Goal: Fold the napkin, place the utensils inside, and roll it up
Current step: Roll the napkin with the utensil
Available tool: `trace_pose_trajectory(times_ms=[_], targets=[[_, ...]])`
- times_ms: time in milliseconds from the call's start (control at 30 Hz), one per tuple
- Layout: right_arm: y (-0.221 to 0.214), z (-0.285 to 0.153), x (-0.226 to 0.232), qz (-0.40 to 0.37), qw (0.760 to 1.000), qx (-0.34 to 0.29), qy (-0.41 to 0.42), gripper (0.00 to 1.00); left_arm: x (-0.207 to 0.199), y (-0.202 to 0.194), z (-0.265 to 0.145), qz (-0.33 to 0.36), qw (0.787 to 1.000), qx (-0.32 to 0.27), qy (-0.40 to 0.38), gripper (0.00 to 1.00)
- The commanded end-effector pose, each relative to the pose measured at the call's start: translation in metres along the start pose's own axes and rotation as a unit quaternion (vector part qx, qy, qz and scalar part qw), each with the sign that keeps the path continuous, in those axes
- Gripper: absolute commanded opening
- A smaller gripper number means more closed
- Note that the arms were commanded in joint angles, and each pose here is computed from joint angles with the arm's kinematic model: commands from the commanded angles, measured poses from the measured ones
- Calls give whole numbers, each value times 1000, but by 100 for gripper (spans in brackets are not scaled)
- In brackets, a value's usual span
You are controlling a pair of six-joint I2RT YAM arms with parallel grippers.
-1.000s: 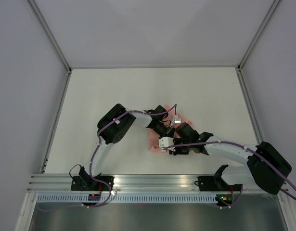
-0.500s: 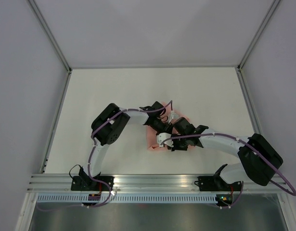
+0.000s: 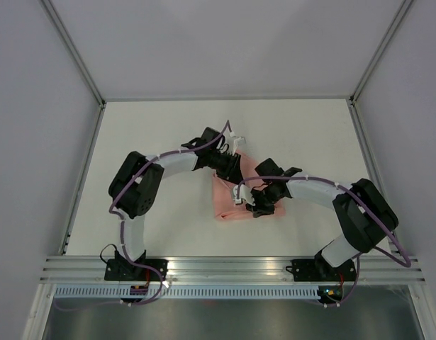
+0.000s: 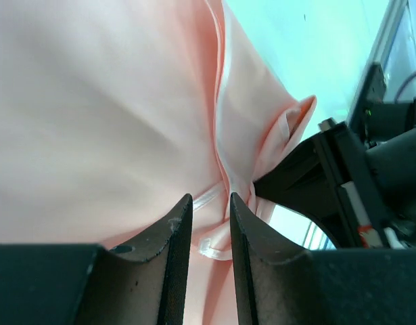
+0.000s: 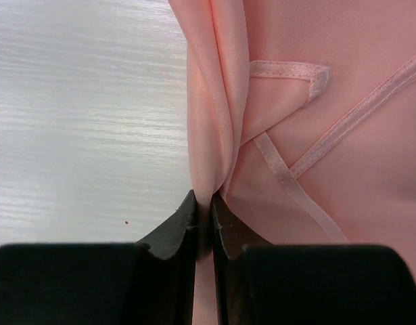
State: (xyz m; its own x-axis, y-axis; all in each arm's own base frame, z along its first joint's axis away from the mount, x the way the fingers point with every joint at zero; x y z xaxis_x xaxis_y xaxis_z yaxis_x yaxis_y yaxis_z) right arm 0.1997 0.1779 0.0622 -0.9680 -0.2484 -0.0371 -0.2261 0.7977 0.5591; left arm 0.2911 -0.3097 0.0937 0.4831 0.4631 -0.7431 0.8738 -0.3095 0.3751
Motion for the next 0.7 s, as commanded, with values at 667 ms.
trace_pose_trajectory(times_ms=[667], targets=[[-42,19,5,149,958,-35,243,11,-75,-44,-83,298,883,-304,196,35]])
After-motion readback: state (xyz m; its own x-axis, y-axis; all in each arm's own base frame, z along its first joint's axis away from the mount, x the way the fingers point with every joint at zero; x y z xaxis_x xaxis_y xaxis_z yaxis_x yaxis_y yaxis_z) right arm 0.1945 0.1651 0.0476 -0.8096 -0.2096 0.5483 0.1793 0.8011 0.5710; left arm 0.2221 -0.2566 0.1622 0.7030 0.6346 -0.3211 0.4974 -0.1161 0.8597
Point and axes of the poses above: each gripper's point midway between its finger pads, its own z axis out along the fingers, its own x axis along the line the jaws close on, y = z × x, the point moved 6 cm from there along -z, back along the fingers, and after that the axes turned 10 degrees about -z, right-handed, at the moved point
